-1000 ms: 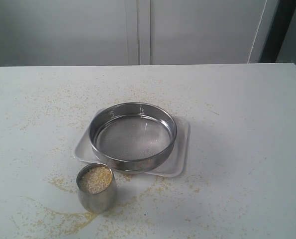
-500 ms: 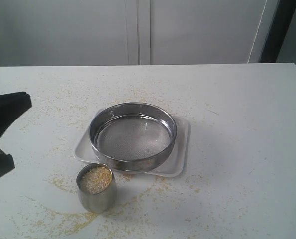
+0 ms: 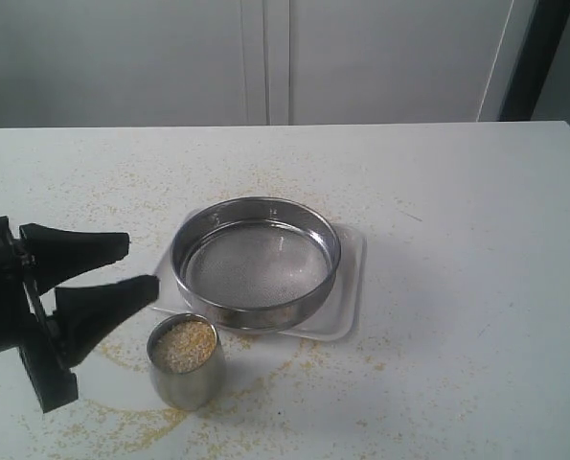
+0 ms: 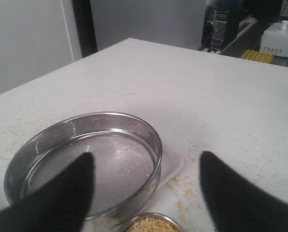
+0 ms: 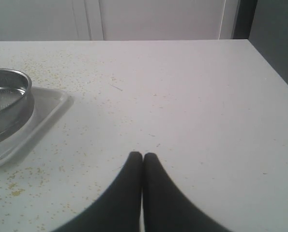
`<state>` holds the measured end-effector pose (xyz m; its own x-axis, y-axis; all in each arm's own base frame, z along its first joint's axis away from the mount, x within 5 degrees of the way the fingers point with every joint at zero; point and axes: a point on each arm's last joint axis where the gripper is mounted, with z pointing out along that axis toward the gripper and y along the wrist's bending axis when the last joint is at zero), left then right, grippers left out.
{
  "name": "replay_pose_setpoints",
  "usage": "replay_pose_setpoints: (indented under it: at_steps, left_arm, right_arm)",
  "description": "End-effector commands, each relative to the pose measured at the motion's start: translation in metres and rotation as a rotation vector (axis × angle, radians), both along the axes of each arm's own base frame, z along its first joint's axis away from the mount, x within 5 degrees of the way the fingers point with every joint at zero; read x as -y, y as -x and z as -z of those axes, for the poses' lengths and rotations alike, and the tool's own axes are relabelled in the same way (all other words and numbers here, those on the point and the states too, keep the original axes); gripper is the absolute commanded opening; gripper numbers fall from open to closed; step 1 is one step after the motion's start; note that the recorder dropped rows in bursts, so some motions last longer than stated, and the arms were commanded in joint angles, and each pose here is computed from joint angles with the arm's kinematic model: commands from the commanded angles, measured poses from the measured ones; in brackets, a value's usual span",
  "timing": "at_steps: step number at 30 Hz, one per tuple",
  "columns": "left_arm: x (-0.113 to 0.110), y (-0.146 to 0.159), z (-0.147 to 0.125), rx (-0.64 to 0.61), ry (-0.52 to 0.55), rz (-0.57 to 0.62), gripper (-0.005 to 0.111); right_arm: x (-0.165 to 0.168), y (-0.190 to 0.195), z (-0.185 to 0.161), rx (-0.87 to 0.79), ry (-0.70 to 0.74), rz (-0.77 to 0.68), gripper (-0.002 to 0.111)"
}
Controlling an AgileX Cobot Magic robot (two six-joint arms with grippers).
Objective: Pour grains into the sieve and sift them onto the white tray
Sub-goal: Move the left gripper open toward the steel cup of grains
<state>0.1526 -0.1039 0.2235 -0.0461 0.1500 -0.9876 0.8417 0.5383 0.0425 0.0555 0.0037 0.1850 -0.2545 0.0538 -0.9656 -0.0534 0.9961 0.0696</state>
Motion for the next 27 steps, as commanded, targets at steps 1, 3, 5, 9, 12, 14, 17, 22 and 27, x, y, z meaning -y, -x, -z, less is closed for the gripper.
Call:
replay_pose_setpoints:
  at_steps: [1, 3, 5, 9, 12, 14, 17, 22, 27]
  left_arm:
    - [0.002, -0.004, 0.008, -0.046, 0.012, -0.003, 0.093]
    - [0.003, -0.006, 0.014, -0.078, -0.002, 0.001, 0.094]
    - [0.004, -0.008, 0.020, -0.101, -0.020, 0.018, 0.094]
    - [0.007, -0.012, 0.027, -0.110, -0.004, 0.046, 0.091]
    - [0.010, -0.013, 0.030, -0.112, 0.016, 0.071, 0.090]
    - [0.010, -0.014, 0.034, -0.113, -0.001, 0.077, 0.090]
    - [0.010, -0.016, 0.040, -0.128, -0.016, 0.074, 0.090]
    - [0.012, -0.019, 0.051, -0.179, -0.016, 0.082, 0.097]
    - [0.013, -0.024, 0.064, -0.199, -0.042, 0.080, 0.105]
  right_arm:
    - [0.000, 0.000, 0.001, 0.007, -0.004, 0.000, 0.000]
    - [0.000, 0.000, 0.001, 0.007, -0.004, 0.000, 0.000]
    - [0.000, 0.000, 0.001, 0.007, -0.004, 0.000, 0.000]
    - [0.000, 0.000, 0.001, 0.007, -0.004, 0.000, 0.000]
    - [0.000, 0.000, 0.001, 0.007, -0.004, 0.000, 0.000]
    - [0.000, 0.000, 0.001, 0.007, -0.004, 0.000, 0.000]
    - [0.000, 0.000, 0.001, 0.007, -0.004, 0.000, 0.000]
    - [0.000, 0.000, 0.001, 0.007, -0.004, 0.000, 0.000]
    - [0.000, 0.000, 0.001, 0.008, 0.012, -0.004, 0.000]
